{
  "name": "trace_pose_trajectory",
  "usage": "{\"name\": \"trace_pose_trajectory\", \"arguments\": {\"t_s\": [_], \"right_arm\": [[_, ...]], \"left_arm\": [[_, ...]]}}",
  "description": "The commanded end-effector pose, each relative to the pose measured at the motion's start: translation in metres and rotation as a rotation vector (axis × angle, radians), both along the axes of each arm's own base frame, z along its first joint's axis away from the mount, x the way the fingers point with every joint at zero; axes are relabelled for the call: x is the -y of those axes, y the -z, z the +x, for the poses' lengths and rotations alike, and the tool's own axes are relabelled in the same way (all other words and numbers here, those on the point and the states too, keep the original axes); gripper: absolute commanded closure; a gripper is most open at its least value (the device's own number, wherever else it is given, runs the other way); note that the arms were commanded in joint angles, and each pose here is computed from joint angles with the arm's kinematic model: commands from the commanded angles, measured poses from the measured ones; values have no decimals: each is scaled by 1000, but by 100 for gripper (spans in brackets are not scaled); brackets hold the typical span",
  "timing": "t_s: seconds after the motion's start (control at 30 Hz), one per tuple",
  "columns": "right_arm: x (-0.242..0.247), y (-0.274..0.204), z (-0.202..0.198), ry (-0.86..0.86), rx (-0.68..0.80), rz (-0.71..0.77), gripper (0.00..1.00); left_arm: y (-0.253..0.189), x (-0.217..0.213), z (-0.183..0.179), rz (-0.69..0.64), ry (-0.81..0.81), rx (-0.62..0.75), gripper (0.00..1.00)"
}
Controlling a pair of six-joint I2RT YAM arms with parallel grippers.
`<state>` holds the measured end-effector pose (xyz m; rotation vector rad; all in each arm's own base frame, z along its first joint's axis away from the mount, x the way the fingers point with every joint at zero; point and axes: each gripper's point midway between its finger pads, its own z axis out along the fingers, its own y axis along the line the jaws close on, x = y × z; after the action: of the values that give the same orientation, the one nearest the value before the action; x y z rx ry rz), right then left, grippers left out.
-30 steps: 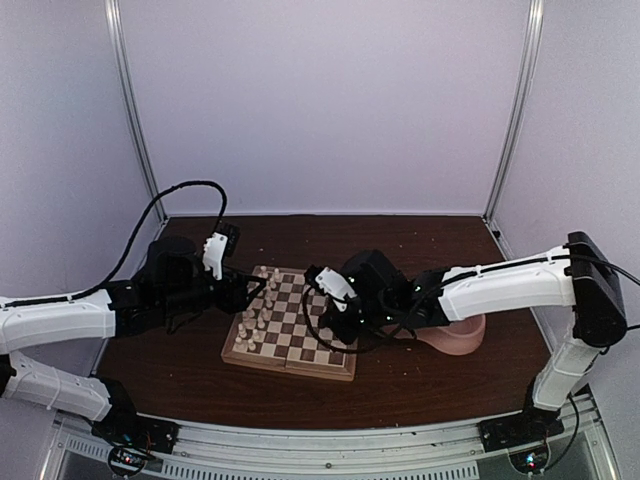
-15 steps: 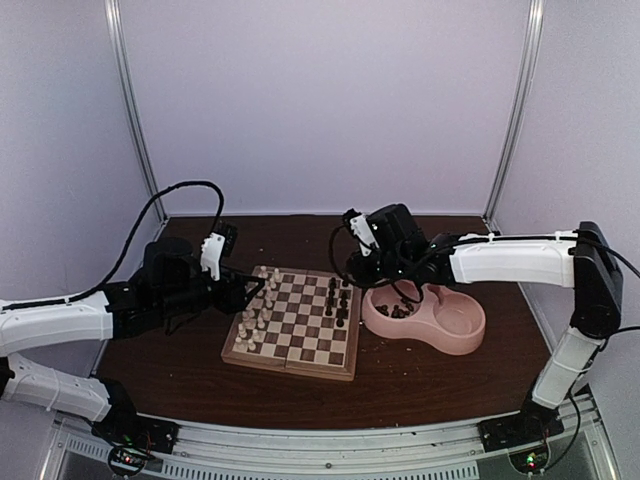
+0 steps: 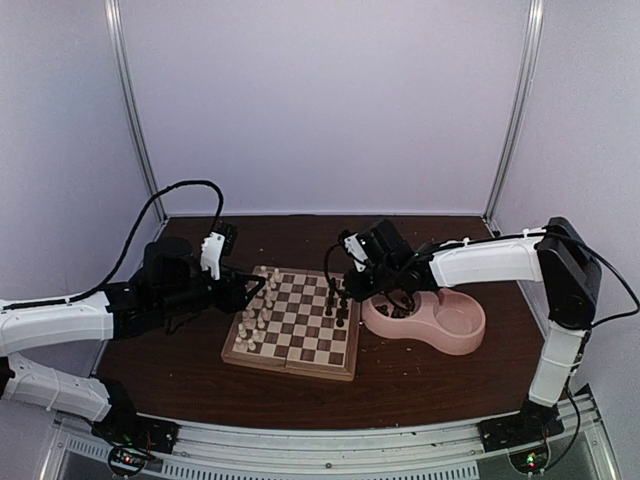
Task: Set up the chess pieces on the board
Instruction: Place the knight at b8.
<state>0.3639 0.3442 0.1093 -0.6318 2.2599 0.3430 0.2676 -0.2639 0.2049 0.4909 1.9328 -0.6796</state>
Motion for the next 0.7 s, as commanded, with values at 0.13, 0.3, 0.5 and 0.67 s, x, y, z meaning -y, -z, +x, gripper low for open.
{"name": "trace_pose_trajectory", "arguments": {"t_s": [0.13, 0.3, 0.5, 0.67], "right_arm": [[-1, 6, 10, 18, -26, 2, 100], [-2, 12, 13, 17, -34, -1, 100], [-3, 16, 17, 21, -40, -4, 100], [-2, 20, 19, 27, -46, -9, 100]], "left_arm": [[-9, 5, 2, -29, 15, 35, 46], [-9, 6, 1, -31, 21, 31, 46], [-10, 6, 1, -34, 22, 32, 46], [-10, 7, 1, -34, 22, 32, 46]]}}
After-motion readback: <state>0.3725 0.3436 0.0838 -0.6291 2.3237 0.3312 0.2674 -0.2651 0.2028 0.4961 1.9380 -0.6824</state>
